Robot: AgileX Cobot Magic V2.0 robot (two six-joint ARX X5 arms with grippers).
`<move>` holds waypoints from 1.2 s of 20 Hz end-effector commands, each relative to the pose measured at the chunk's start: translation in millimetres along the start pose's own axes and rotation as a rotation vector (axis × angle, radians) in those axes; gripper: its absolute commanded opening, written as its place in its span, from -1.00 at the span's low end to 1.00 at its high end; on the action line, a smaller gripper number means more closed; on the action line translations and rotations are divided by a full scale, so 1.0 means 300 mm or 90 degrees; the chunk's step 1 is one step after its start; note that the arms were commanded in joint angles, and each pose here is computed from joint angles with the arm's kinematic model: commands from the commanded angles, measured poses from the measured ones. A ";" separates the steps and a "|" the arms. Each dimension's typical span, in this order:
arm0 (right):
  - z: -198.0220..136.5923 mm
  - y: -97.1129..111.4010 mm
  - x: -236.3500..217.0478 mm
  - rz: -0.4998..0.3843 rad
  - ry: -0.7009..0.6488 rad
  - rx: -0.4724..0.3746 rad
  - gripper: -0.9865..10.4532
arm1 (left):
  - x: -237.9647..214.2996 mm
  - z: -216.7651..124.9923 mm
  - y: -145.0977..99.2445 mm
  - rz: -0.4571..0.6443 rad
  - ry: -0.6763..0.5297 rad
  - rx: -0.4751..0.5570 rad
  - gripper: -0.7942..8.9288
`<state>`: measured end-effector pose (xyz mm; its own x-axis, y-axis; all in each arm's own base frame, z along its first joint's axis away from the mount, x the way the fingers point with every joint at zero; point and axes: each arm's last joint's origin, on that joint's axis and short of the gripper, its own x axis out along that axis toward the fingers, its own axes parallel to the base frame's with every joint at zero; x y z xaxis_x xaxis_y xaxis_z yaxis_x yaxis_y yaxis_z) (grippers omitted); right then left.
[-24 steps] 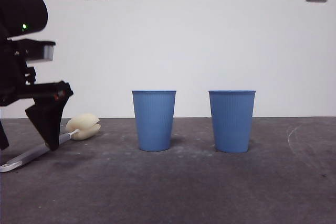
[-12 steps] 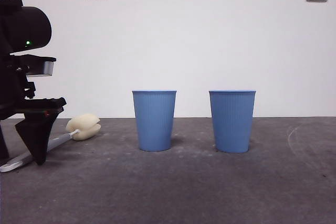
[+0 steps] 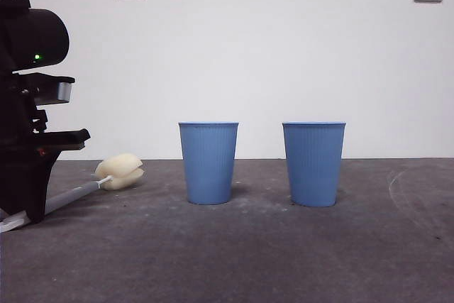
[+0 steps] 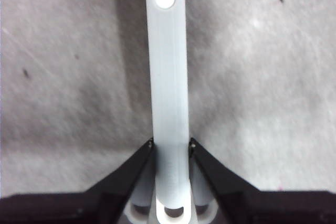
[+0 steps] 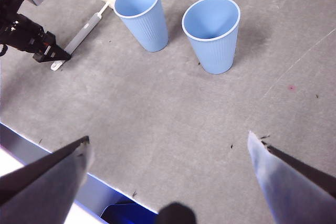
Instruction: Pick up the cup brush,pick up the cup,insert the brush into the cup,clean the cup,put the cup brush back,put the cup back to the fixed position on the table
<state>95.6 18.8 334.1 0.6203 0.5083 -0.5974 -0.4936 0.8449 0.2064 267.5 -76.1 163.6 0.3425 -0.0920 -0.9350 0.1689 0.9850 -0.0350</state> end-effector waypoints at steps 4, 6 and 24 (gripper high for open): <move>0.007 0.000 -0.002 0.001 -0.012 -0.009 0.05 | -0.110 0.002 0.017 -0.010 -0.070 0.007 -0.85; 0.016 -0.001 -0.002 -0.002 -0.027 -0.018 0.05 | -0.177 -0.012 0.025 -0.013 -0.095 0.019 -0.85; 0.014 -0.089 0.415 0.027 -0.026 -0.081 0.06 | -0.553 -0.253 0.009 -0.281 -0.200 0.089 -0.85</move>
<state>188.6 59.3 260.7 0.6261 0.5481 -0.5546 -0.6012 0.7923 0.1043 141.2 -47.5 292.8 0.4674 -0.5493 -0.6927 0.4623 0.8197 -0.3381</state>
